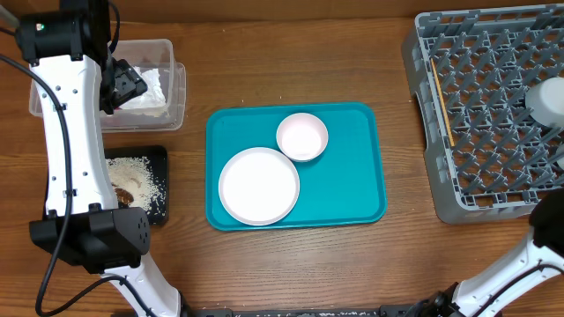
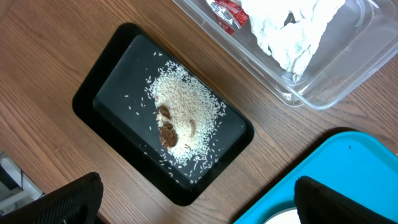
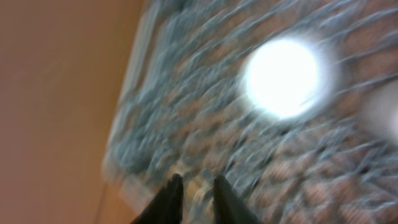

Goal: Sort waste into correct bins and load items into the dishwasher
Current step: 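Move the right gripper back over the pink bowl on the tray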

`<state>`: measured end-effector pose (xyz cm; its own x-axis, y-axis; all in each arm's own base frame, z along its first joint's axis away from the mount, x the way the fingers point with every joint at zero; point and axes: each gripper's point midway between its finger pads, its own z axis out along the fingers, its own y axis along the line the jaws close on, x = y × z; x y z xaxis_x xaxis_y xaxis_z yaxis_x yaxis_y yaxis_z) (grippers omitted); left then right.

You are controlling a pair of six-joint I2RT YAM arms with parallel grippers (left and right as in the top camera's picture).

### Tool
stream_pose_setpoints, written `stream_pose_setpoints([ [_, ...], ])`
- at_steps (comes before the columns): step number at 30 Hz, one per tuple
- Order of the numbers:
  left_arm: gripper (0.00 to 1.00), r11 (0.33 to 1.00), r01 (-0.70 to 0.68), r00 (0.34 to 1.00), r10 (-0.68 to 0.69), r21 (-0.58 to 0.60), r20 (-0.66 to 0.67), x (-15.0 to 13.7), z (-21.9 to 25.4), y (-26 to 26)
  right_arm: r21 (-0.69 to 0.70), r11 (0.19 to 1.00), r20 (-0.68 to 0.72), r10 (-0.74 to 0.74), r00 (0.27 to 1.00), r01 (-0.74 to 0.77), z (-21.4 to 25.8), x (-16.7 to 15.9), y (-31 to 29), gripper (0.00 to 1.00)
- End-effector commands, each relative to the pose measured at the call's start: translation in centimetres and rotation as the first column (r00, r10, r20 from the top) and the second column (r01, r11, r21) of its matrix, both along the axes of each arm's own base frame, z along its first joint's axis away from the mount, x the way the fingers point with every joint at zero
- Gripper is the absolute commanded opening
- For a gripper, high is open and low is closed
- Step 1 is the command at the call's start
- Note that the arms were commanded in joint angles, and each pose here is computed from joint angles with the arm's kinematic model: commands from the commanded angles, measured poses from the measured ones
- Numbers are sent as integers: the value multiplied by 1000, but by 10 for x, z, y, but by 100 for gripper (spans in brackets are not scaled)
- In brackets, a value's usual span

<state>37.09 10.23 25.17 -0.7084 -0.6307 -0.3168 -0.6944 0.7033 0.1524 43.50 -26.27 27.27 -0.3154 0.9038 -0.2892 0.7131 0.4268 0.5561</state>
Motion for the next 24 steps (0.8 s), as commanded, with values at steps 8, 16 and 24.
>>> stream_pose_setpoints([
  [8, 100, 1000, 18, 999, -18, 6, 30, -1, 11, -3, 156, 729, -90, 682, 726, -666, -13, -2, 237, 43],
  [16, 100, 1000, 18, 999, -18, 6, 30, -1, 11, -3, 58, 674, -489, 663, 568, -736, -78, -28, 351, 47],
  [24, 100, 1000, 18, 999, -18, 6, 30, -1, 11, -3, 87, 515, -537, 745, 395, -853, -117, -63, 448, 61],
])
